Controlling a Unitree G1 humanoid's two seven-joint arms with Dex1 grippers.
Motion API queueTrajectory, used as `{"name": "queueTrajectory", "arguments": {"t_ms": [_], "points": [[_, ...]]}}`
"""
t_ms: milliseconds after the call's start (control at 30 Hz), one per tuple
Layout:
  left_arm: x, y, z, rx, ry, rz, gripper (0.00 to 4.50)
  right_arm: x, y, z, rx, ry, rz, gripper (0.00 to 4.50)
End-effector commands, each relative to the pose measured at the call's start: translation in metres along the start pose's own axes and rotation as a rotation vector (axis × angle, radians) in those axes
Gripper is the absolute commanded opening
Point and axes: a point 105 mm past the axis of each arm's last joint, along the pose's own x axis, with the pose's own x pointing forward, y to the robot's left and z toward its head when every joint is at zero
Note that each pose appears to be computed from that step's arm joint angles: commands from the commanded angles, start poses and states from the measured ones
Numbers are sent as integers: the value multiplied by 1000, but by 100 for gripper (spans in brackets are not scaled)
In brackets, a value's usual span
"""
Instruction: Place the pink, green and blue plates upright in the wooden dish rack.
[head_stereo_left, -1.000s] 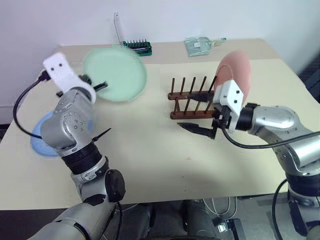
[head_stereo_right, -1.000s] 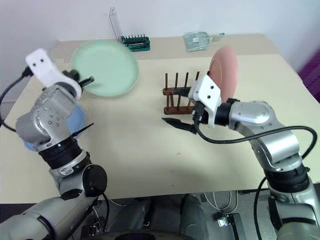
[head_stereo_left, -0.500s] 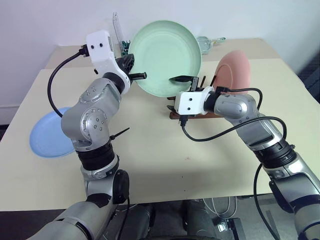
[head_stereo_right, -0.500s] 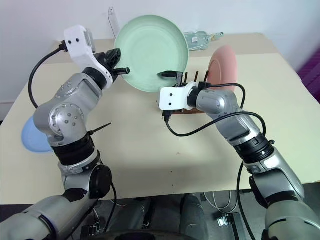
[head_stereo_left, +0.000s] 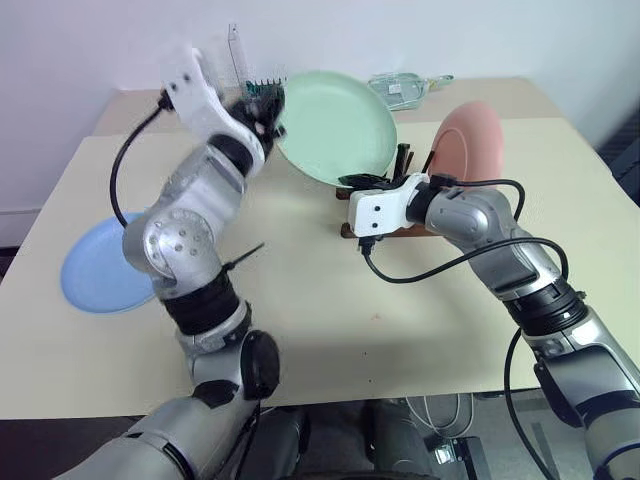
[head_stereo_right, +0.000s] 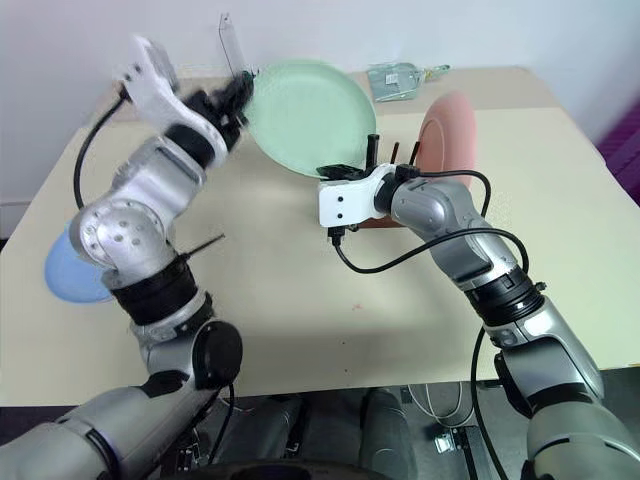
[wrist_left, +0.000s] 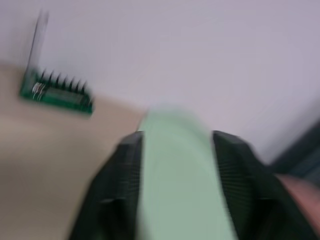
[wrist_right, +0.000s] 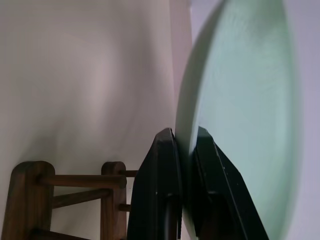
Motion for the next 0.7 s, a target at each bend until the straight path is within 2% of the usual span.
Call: {"name": "queueTrajectory", "arguments": {"t_ms": [33, 100, 167, 200, 233, 333, 367, 433, 467, 600, 700], "points": [[-6, 37, 79, -10, -313, 153, 247, -17, -34, -1, 44, -14, -147, 0], [-11, 53, 103, 181, -378, 196, 247, -29, -50, 0, 161, -56, -205, 0], [-9, 62, 99, 388, -317, 181, 247, -43, -67, 2, 344, -117, -261, 0], [-8, 65, 84, 500, -245, 144, 247, -51, -76, 3, 478, -164, -280, 0], [-7, 69, 57, 622, -120, 78, 247, -61, -85, 6, 633, -227, -297, 0], [-20, 71, -7, 793, 126, -133, 247, -78, -98, 13, 939, -353, -297, 0], [-30, 68, -31, 806, 202, -227, 247, -82, -101, 13, 1033, -384, -300, 0], [-66, 61, -95, 770, 431, -456, 247, -88, -101, 10, 1246, -425, -274, 0], [-78, 58, -111, 755, 489, -523, 247, -89, -100, 11, 1296, -429, -262, 0], [-115, 48, -150, 712, 636, -709, 247, -88, -94, 4, 1504, -421, -270, 0], [-124, 45, -159, 673, 677, -748, 247, -88, -92, -2, 1572, -392, -286, 0]]}}
